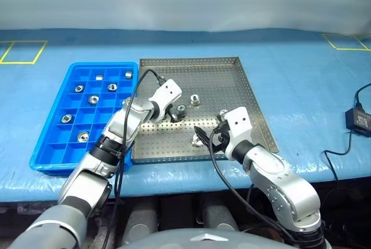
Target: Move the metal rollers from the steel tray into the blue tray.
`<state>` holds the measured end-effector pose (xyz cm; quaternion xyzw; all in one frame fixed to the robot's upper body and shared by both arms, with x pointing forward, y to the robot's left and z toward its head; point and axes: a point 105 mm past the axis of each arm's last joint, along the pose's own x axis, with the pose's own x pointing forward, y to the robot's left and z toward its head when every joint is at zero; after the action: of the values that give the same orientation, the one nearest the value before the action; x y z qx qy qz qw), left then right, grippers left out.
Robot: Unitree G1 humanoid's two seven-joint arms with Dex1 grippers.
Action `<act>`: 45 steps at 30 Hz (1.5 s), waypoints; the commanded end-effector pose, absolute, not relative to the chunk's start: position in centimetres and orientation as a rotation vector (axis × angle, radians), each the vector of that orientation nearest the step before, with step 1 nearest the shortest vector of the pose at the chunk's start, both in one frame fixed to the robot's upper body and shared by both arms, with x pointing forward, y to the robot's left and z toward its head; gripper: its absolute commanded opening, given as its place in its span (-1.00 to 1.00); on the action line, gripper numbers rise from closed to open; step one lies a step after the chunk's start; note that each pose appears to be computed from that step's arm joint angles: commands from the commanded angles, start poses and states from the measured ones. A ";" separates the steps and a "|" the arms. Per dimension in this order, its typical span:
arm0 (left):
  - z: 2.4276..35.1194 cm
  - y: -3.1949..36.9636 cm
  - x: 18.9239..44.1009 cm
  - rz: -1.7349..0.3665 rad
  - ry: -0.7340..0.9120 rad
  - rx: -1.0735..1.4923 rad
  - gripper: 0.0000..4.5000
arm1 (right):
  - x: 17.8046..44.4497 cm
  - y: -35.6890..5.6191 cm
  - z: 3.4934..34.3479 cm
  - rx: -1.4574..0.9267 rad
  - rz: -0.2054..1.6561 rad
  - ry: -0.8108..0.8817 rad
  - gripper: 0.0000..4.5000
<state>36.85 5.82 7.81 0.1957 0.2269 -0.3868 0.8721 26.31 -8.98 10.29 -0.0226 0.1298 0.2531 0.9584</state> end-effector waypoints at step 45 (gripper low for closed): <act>12.9 24.4 23.3 0.381 0.226 0.277 -0.31 | 26.0 2.3 12.3 -0.139 1.131 0.178 1.00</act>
<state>23.90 23.74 11.40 0.1289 0.1389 0.1575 0.9692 26.17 1.80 11.20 -0.0678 0.1075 0.5203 0.8445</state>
